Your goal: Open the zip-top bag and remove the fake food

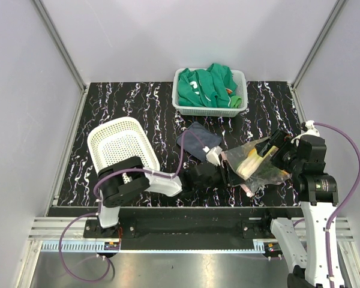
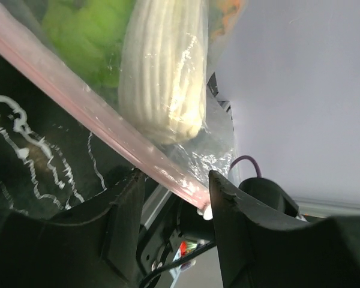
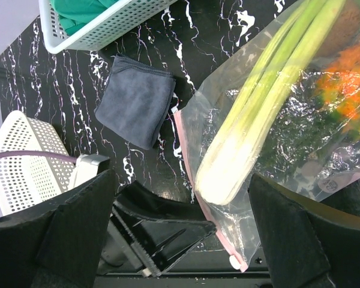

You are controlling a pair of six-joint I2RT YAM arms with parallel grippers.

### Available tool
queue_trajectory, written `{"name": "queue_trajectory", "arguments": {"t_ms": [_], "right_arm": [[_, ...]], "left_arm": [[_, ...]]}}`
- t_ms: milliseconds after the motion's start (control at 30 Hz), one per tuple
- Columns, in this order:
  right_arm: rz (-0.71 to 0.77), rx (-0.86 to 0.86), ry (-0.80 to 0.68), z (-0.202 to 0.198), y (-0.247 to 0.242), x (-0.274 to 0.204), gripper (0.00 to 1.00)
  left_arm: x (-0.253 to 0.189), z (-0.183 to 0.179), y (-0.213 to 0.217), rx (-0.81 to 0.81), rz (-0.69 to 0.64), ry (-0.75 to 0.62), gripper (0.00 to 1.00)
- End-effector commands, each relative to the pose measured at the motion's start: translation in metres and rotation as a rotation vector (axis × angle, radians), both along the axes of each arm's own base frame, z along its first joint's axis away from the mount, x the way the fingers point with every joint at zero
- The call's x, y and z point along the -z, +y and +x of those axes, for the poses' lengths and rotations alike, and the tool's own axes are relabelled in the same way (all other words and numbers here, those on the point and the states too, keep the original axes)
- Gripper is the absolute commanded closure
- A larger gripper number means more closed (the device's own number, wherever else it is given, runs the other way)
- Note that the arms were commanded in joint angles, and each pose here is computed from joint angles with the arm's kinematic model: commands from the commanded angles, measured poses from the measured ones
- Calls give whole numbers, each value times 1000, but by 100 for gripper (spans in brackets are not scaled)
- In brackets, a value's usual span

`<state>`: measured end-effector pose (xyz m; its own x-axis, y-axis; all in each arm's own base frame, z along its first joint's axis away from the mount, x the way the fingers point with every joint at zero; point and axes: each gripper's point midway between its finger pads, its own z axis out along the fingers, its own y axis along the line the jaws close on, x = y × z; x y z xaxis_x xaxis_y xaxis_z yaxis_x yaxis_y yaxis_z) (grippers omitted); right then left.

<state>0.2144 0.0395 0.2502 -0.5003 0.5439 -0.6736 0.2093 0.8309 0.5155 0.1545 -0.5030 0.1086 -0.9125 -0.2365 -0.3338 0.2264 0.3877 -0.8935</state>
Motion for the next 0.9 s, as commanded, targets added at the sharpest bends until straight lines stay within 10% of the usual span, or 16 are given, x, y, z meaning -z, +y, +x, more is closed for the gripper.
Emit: {"name": "queue_trajectory", "arguments": {"t_ms": [0, 300, 867], "right_arm": [[-2, -22, -31, 0, 3, -7, 0], [66, 30, 0, 0, 4, 0, 0], [404, 189, 98, -21, 24, 16, 6]], "left_arm": [[-20, 4, -19, 4, -125, 10, 51], [-48, 13, -21, 23, -19, -135, 100], [-137, 71, -7, 59, -205, -60, 100]]}}
